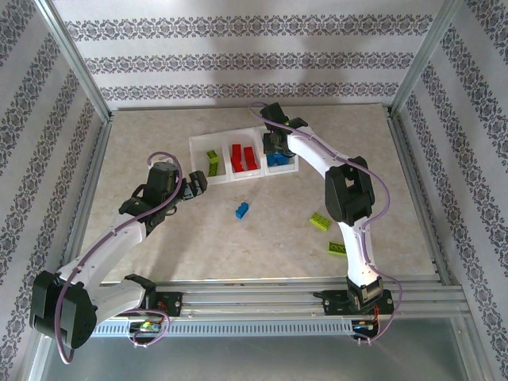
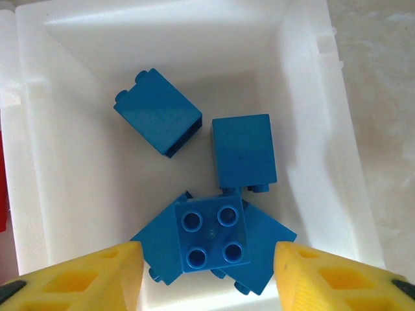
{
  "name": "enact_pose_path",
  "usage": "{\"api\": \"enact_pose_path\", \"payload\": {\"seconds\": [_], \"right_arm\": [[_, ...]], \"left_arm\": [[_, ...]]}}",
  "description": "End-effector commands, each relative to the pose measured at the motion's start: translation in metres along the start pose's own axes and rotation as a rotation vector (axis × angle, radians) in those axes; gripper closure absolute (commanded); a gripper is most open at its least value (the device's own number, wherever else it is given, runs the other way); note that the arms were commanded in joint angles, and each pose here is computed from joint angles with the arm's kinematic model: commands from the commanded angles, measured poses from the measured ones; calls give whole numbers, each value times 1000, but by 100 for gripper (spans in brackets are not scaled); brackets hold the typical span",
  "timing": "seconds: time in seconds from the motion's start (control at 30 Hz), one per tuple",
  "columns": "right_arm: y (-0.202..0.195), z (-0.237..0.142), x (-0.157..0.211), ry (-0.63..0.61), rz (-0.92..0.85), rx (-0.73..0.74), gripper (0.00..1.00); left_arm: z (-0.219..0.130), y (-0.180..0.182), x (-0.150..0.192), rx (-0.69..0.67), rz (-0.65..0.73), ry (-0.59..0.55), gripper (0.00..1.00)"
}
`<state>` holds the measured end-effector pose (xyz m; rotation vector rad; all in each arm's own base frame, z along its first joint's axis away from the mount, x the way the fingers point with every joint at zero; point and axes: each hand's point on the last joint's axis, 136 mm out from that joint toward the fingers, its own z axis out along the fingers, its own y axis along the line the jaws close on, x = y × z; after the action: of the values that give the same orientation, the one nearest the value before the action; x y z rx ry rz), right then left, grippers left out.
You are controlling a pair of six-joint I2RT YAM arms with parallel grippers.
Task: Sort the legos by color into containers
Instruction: Place the lego in the container, then pick up the lego from the center of the table.
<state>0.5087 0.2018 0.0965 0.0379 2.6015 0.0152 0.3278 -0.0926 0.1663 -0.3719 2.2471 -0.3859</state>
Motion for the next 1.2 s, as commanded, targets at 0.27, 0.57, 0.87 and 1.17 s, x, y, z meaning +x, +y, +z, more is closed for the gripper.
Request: {"api": "enact_pose_path", "payload": {"seconds": [0.27, 0.57, 0.87, 1.17], "right_arm": [[-27, -87, -11, -151, 11, 34, 18], [-61, -158, 19, -305, 6, 140, 2], [-117, -194, 76, -351, 121, 195, 2], [-159, -210, 125, -399, 314, 129, 2]], "left_arm": [[6, -19, 20, 68, 97, 104, 0], [13, -42, 45, 119, 172, 169, 1], [21, -82, 79, 185, 306, 252, 4], [40, -102, 119, 193, 393, 361, 10]]}}
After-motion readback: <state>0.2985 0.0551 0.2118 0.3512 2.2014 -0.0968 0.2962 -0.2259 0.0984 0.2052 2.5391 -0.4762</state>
